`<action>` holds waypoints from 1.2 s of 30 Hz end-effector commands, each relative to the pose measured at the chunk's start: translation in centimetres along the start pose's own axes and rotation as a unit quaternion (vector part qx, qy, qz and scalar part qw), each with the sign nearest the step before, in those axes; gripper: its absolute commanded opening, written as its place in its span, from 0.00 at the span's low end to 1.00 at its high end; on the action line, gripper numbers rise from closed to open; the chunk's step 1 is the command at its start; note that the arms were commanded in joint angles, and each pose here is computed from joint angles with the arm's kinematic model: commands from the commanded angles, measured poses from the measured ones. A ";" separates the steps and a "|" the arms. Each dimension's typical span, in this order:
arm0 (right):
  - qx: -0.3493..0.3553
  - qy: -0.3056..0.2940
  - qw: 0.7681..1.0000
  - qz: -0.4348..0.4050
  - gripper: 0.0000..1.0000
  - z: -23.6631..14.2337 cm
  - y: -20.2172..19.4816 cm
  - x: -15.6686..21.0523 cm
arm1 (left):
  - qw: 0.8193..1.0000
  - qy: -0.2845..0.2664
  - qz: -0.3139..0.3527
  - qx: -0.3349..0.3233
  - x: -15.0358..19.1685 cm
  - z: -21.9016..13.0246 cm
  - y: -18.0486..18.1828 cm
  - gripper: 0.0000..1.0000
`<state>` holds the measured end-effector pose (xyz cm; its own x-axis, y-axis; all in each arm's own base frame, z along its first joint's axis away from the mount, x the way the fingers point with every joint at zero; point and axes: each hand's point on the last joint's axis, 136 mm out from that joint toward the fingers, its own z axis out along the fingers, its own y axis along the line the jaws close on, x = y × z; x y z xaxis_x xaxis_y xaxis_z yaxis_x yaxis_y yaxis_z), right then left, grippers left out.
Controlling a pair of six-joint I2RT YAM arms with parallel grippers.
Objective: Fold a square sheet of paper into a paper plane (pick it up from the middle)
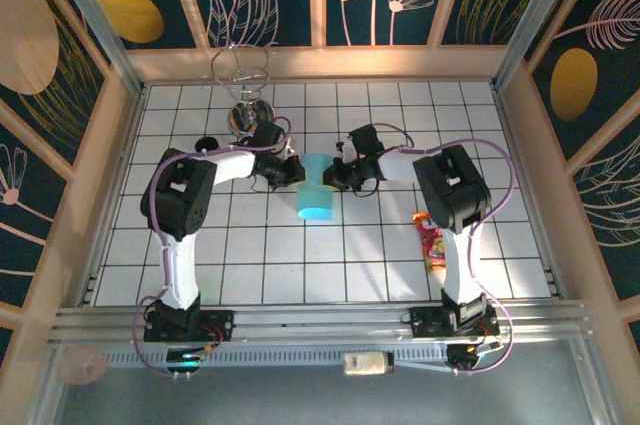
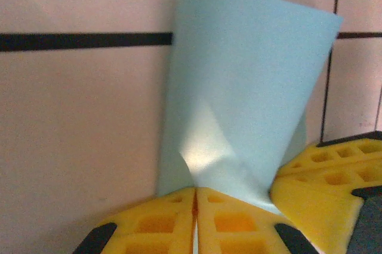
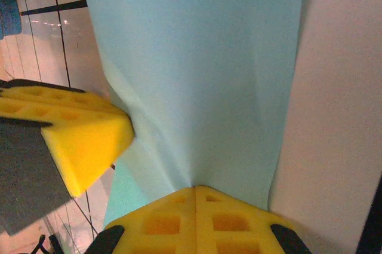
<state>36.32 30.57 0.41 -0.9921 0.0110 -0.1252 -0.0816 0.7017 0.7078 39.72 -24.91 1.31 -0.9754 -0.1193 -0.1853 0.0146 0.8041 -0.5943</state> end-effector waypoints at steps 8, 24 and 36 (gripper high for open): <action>0.226 0.059 0.971 0.048 0.00 1.0 -14.1 6.1 | 0.995 -0.081 -0.001 0.055 -2.2 -6.3 -1.9 0.11; 0.162 0.052 0.985 -0.016 0.01 0.9 -9.8 3.0 | 0.996 -0.017 -0.024 0.080 -0.1 0.6 -4.0 0.12; 0.243 0.069 0.967 0.017 0.00 0.1 -14.2 4.6 | 0.997 -0.018 -0.057 -0.052 0.7 0.0 3.9 0.13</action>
<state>36.53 30.75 1.08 -0.9745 -0.1033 -0.1990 -0.2131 0.7029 0.6786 39.66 -27.04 1.46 -0.9678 -0.1763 -0.1796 -0.0167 0.7570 -0.6532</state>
